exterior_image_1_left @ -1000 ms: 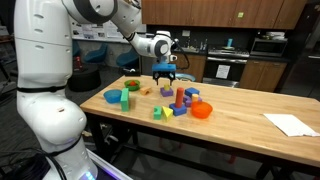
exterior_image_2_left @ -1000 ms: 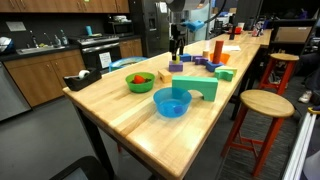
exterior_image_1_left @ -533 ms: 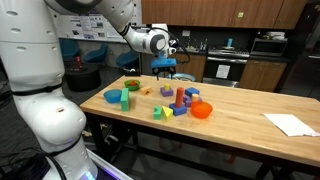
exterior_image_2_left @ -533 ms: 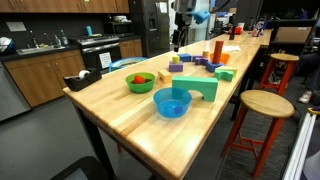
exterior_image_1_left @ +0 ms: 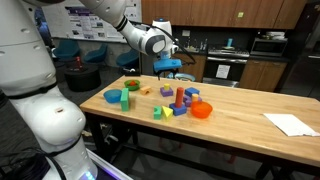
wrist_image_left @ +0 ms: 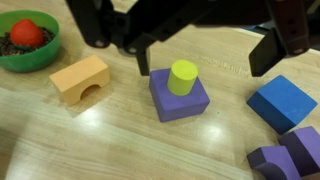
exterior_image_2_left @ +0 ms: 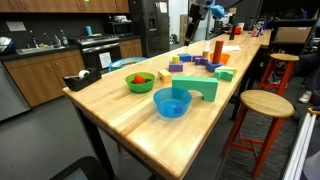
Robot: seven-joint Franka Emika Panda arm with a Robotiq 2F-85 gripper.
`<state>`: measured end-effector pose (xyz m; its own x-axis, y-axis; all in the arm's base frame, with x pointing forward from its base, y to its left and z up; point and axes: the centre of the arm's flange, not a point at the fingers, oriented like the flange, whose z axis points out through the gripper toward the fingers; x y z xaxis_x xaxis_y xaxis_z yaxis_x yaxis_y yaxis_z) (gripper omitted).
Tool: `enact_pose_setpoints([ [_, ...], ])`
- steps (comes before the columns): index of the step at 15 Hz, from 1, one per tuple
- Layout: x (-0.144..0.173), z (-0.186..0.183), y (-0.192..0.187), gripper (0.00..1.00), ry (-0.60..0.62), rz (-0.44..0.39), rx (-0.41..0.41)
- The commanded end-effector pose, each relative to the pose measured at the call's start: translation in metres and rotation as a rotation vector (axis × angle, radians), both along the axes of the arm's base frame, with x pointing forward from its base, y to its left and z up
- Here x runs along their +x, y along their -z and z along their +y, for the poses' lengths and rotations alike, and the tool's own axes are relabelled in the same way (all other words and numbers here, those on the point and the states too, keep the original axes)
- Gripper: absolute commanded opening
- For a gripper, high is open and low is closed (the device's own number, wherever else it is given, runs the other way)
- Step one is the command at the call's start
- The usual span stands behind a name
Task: Move the purple block on the left backwards and move the red and blue stacked blocks to the right then place the yellow cylinder in the purple block on the left.
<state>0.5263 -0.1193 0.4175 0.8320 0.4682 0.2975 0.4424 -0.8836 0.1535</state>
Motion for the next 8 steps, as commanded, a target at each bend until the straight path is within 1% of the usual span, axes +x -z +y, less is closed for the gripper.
enact_pose_setpoints([
  [1,-0.043,-0.015,-0.001,1.00,-0.096,-0.054,0.011],
  [3,-0.054,-0.018,0.002,1.00,-0.111,-0.058,0.025],
  [4,-0.032,-0.016,0.004,1.00,-0.078,-0.028,0.016],
  [6,-0.041,-0.019,0.005,1.00,-0.089,-0.029,0.021],
  [8,-0.044,-0.018,0.005,1.00,-0.094,-0.031,0.020],
])
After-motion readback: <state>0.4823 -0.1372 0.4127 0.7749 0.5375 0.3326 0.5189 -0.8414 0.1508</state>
